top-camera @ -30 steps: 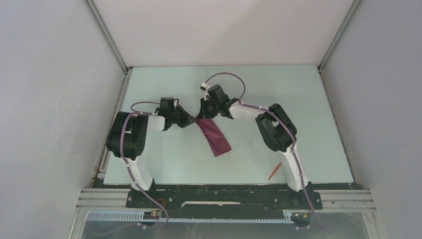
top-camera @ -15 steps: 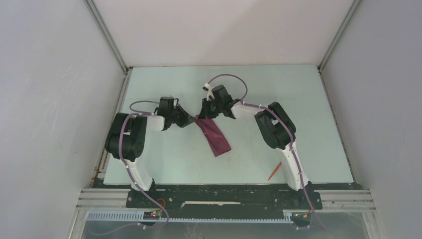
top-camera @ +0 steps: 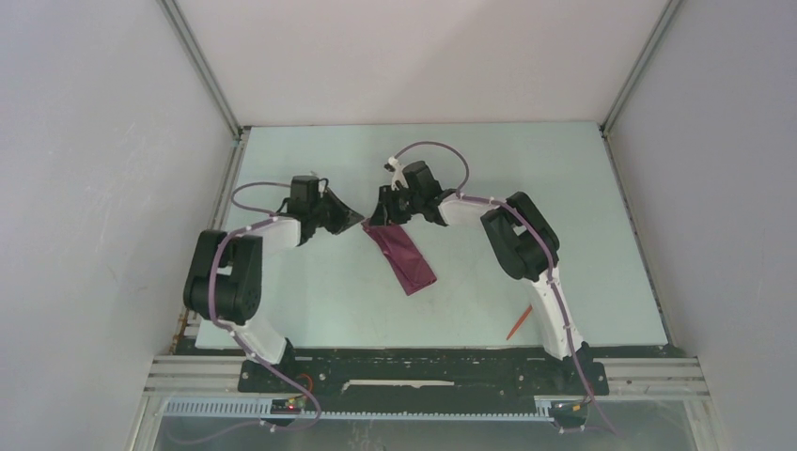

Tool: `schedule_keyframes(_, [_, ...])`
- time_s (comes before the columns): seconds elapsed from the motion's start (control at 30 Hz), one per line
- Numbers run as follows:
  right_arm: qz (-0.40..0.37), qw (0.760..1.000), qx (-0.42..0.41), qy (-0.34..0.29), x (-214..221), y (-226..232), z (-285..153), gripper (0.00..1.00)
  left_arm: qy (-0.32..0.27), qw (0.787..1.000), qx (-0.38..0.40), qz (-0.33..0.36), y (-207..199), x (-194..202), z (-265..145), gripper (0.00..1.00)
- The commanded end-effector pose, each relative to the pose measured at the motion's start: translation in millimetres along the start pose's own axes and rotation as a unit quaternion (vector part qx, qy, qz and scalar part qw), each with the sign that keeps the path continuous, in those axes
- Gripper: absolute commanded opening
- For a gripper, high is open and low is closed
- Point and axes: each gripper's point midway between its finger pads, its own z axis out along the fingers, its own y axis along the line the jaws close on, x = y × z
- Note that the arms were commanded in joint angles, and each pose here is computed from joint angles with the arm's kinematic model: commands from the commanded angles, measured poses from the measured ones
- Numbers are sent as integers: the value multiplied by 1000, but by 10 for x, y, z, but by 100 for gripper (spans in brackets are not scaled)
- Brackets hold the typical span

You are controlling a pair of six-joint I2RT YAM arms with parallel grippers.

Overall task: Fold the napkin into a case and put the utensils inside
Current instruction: Stuff the top corner of the smaller-rectangle-folded napkin into the folded napkin.

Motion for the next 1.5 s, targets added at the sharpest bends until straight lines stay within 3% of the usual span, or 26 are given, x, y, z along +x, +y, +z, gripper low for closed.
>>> schedule_keyframes(0.0, [-43,998,51,15,108,-128,19,45,-56,998,34,24,-268,-339,-369,7])
schedule_keyframes(0.13, [-52,997,49,28,128,-38,33,46,-50,998,24,26,-178,-334,-427,7])
schedule_keyframes(0.27, [-58,996,67,29,68,17,4,58,-46,998,34,19,-140,-250,-432,6])
schedule_keyframes(0.57, [-162,970,175,47,-37,153,-175,59,-45,998,23,24,36,-121,-474,5])
schedule_keyframes(0.7, [-176,967,179,38,-123,285,-274,60,-38,999,20,24,124,-35,-484,4])
schedule_keyframes(1.07, [-169,976,137,9,-307,543,-444,66,-35,999,23,23,202,73,-530,3])
schedule_keyframes(1.47, [-162,973,165,15,-225,248,-350,64,-10,999,47,-5,180,127,-372,4])
